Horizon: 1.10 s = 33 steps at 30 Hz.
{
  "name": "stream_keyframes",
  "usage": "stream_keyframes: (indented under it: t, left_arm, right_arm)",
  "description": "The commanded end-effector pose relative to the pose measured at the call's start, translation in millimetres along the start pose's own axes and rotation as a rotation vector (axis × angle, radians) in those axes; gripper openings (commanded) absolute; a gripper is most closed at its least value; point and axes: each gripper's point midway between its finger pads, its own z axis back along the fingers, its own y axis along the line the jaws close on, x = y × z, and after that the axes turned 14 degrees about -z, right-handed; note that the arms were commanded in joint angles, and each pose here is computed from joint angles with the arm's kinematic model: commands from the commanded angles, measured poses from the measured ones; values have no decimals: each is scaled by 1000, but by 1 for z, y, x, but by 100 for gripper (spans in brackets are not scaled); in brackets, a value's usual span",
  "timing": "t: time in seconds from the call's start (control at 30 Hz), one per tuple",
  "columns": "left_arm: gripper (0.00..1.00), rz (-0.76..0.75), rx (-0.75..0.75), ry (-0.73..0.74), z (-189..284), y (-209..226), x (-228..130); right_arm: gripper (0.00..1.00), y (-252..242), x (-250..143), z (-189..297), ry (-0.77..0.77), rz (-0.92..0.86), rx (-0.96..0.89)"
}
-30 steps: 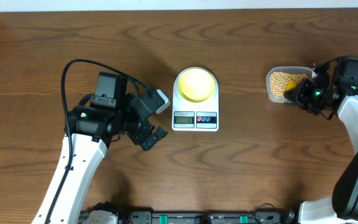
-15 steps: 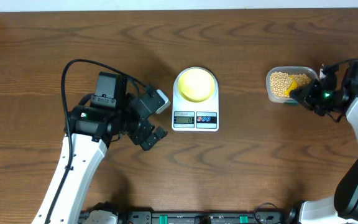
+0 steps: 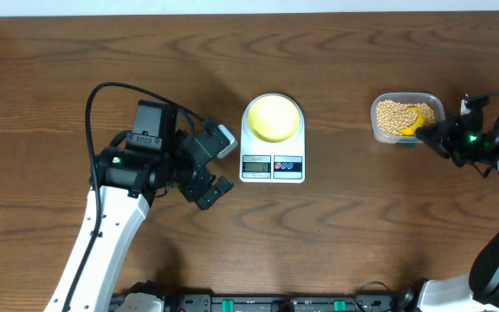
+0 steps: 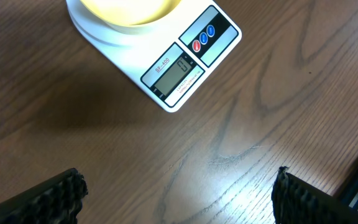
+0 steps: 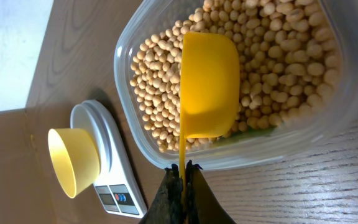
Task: Scoop item into bowl and weigh 50g on scale
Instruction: 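Drag the yellow scoop through the soybeans with the right gripper to fill it, then lift the filled scoop out of the tub with the right gripper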
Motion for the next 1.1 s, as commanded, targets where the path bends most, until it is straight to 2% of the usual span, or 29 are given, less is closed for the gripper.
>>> stream_keyframes:
  t: [0.0, 0.37, 1.07]
  left_arm:
    - [98, -20, 15, -13, 5, 4, 4]
    - [98, -20, 15, -13, 5, 4, 4]
    - [98, -20, 15, -13, 5, 4, 4]
  right_arm:
    - [1, -4, -5, -2, 31, -9, 32]
    - [1, -6, -9, -3, 41, -13, 35]
    - [1, 6, -14, 9, 84, -23, 158]
